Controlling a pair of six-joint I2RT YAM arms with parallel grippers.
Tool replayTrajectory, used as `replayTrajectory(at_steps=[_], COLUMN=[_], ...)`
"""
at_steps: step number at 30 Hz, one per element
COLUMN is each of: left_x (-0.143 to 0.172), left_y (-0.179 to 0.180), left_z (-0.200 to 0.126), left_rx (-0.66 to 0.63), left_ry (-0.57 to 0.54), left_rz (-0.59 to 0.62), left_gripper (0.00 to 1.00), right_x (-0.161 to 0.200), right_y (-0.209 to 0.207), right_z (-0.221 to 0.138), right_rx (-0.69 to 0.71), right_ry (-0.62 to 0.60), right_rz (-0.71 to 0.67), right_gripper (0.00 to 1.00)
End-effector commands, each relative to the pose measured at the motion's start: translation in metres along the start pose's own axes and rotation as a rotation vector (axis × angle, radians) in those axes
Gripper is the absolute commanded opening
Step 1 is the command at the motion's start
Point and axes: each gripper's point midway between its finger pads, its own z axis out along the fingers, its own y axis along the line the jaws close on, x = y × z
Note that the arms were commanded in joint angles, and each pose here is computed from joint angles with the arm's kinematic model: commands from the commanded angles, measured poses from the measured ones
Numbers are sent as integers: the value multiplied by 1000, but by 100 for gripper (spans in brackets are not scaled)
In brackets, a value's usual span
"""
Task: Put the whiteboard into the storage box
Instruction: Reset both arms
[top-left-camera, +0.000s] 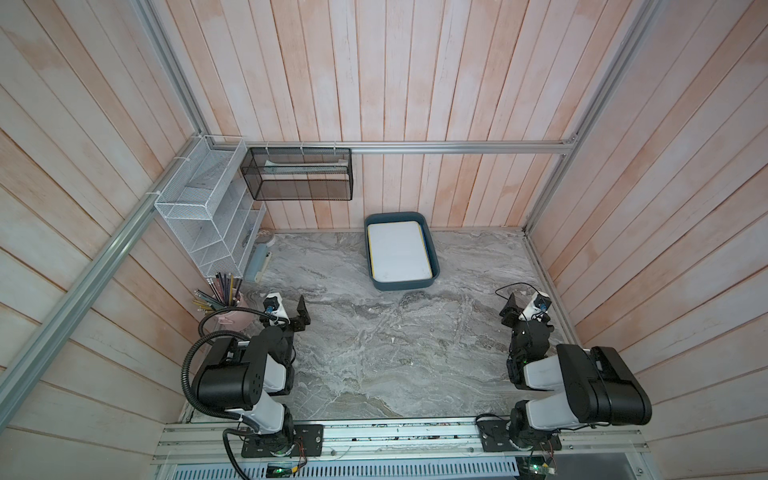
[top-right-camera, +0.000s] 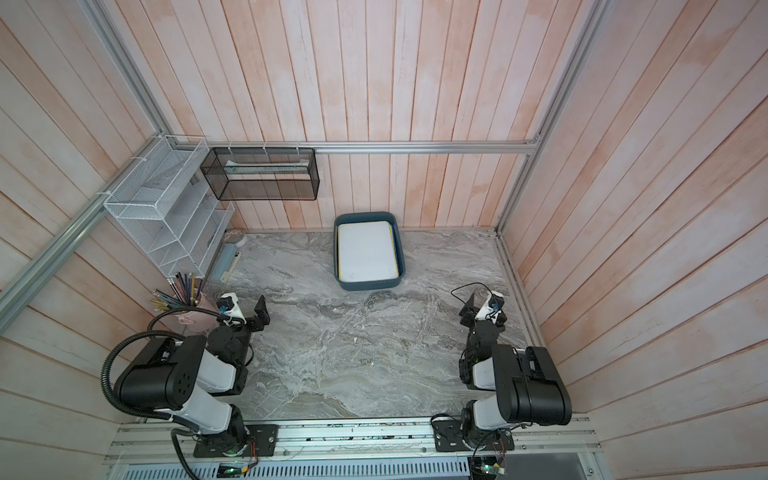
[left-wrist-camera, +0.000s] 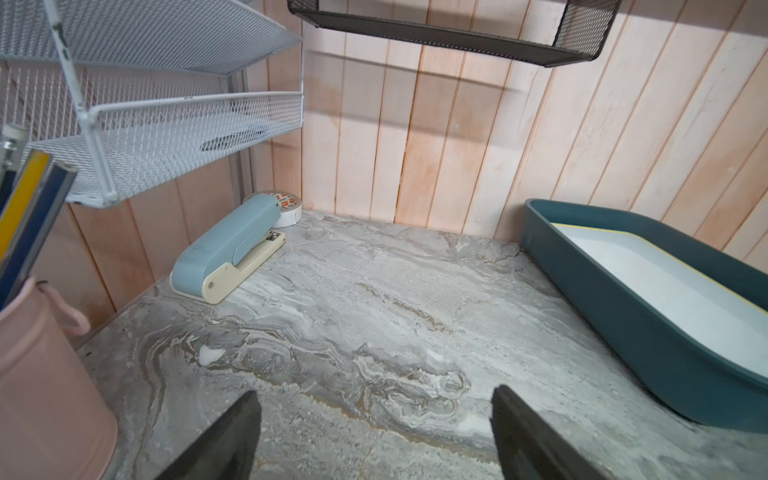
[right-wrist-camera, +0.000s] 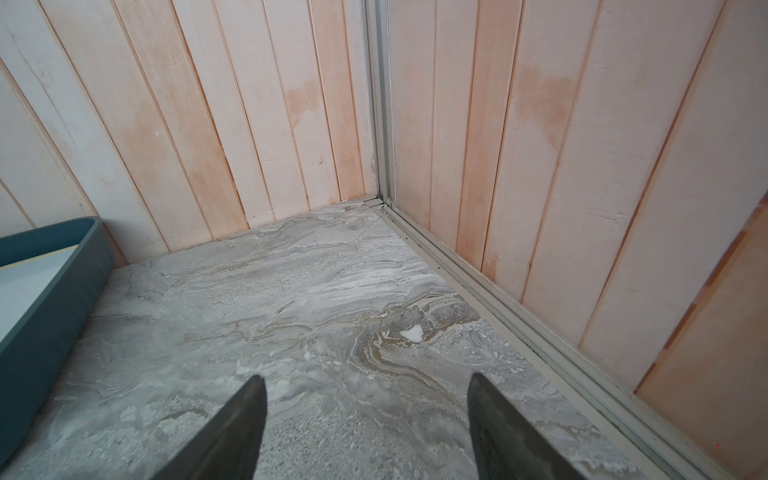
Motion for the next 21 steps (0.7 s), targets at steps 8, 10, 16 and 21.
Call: replayTrajectory(at_steps=[8,10,16,21], left_x=[0,0,0,0], left_y=[-25,-25,-25,-25], left_z=[34,34,34,34], left_rx=[145,143,144,143], left_ry=[86,84,86,85], left_rz=[82,83,80,82], left_gripper=[100,100,100,100], right_x=[1,-1,2,4], right_y=[27,31,37,39], right_z=[18,16,18,21], right_rx=[-124,-148,-174,-176], right_ry=[13,-7,7,22], right_rz=[-66,-71,-84,-92], right_gripper=[78,79,98,98])
